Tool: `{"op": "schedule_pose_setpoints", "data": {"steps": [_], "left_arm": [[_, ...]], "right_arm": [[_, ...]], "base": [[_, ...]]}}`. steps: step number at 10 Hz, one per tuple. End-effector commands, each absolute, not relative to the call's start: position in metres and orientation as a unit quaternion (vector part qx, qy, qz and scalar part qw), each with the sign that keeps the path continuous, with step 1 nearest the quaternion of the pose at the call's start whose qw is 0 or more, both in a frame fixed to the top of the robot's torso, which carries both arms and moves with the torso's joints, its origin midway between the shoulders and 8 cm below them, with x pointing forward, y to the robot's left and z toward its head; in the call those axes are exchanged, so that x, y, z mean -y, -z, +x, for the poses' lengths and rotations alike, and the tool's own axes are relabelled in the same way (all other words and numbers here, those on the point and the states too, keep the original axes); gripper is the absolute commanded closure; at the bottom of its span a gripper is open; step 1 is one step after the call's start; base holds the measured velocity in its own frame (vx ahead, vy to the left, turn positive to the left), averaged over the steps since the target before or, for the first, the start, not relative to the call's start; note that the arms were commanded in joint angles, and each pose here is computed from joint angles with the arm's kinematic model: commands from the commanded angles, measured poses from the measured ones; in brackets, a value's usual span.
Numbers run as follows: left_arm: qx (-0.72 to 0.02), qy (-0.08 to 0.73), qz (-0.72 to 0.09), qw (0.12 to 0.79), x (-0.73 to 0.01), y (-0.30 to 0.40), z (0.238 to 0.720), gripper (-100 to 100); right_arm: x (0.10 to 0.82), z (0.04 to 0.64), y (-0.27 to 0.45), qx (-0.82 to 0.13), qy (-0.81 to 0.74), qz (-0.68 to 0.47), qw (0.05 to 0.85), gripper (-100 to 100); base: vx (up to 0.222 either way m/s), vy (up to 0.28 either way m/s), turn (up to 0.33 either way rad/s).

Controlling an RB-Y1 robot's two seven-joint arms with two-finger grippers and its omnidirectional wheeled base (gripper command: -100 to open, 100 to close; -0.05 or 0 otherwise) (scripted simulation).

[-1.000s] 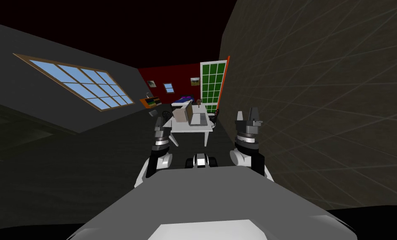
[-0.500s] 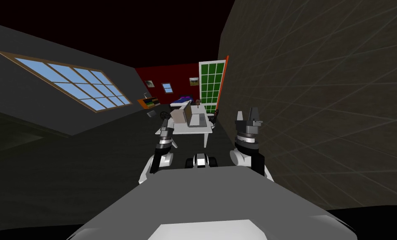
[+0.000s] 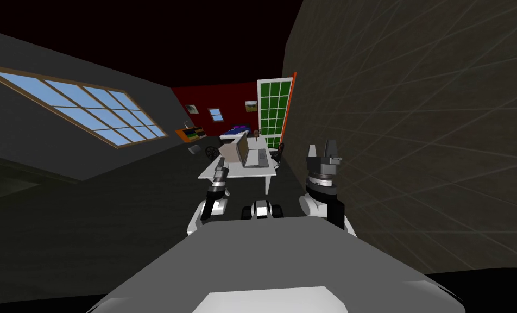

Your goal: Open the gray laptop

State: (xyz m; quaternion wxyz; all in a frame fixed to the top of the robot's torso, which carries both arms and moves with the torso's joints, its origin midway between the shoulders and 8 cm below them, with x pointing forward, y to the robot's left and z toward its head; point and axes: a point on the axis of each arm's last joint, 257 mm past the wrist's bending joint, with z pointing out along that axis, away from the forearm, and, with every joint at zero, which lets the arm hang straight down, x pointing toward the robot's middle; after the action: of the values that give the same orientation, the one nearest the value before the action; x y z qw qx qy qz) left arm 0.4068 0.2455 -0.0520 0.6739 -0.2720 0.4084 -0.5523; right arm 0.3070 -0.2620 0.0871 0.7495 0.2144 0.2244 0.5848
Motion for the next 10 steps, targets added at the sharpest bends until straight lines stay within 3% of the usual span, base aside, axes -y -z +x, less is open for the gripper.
{"op": "schedule_pose_setpoints", "data": {"steps": [1,10], "left_arm": [[-0.445,0.522,-0.271,0.675,-0.248,0.080,0.420,-100],[-0.561,0.417,-0.246,0.672,-0.269,0.167,0.453,-100]], "right_arm": [[0.262,0.307,-0.087,-0.224,-0.585,0.214,0.749,0],[0.262,0.307,-0.087,-0.224,-0.585,0.214,0.749,0]], "base": [[0.091,-0.015,-0.051],[0.082,-0.009,-0.041]]}}
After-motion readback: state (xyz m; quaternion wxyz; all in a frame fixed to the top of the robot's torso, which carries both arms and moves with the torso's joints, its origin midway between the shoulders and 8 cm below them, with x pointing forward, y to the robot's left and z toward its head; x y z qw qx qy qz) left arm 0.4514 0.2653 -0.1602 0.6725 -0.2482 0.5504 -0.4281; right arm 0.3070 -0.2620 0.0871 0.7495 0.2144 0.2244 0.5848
